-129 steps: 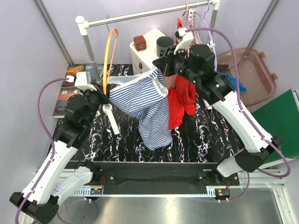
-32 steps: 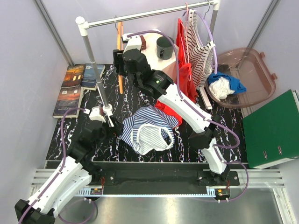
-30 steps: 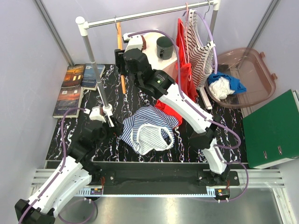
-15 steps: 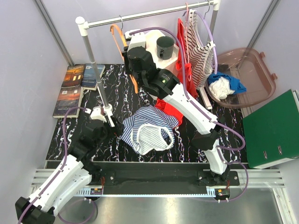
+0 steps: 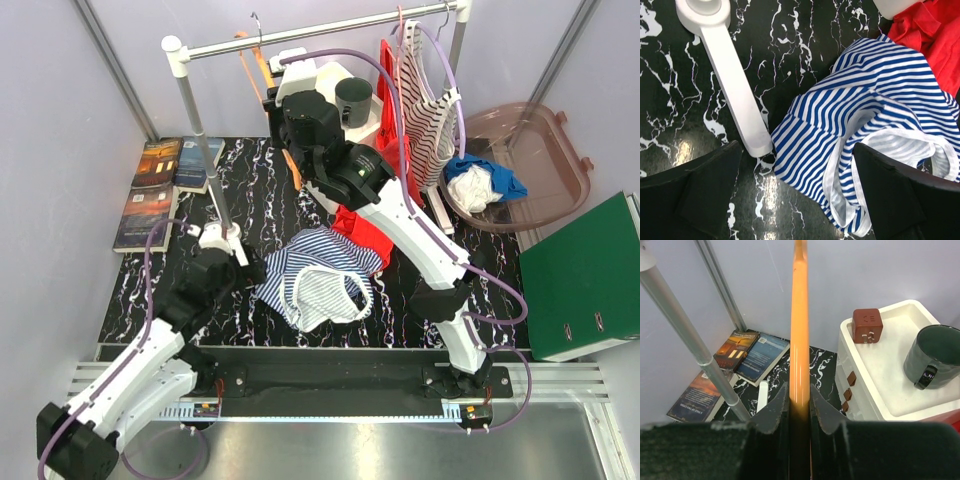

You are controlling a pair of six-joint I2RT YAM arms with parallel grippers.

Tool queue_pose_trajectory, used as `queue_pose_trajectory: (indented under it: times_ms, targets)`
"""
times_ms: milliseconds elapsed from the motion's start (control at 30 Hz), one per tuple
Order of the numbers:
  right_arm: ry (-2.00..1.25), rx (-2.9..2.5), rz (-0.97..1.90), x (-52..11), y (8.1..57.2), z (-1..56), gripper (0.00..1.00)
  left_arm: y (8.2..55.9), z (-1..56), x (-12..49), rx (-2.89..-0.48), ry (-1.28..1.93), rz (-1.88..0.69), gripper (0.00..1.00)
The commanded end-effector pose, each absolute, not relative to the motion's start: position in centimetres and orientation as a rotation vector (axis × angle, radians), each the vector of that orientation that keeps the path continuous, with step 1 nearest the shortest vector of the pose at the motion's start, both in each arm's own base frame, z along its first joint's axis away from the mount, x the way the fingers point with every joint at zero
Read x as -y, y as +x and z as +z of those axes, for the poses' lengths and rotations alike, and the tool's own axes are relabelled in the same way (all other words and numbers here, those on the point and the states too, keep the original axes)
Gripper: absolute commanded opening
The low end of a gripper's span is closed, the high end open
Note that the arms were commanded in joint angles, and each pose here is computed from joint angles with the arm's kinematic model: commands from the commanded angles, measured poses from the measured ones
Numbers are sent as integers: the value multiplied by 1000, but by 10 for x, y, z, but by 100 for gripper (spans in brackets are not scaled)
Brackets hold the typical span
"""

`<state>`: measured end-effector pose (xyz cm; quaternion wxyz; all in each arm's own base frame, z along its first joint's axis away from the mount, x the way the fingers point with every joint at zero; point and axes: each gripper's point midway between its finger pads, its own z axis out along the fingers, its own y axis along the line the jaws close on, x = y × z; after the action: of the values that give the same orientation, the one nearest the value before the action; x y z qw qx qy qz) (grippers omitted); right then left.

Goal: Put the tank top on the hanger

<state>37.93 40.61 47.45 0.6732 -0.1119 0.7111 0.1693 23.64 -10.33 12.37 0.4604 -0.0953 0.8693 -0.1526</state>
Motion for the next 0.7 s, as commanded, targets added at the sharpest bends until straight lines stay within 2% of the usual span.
queue_pose_trajectory:
  times_ms: [0, 267, 667]
  targets:
    - [-209, -1477, 471, -395, 365, 527, 0, 277, 174, 116, -1980, -215, -414, 99]
    - [-201, -1500, 483, -379, 351, 514, 0, 301, 178, 136, -1972, -173, -470, 99]
    - [-171, -1384, 520, -357, 338, 548, 0, 296, 152, 138, -2017, -163, -473, 99]
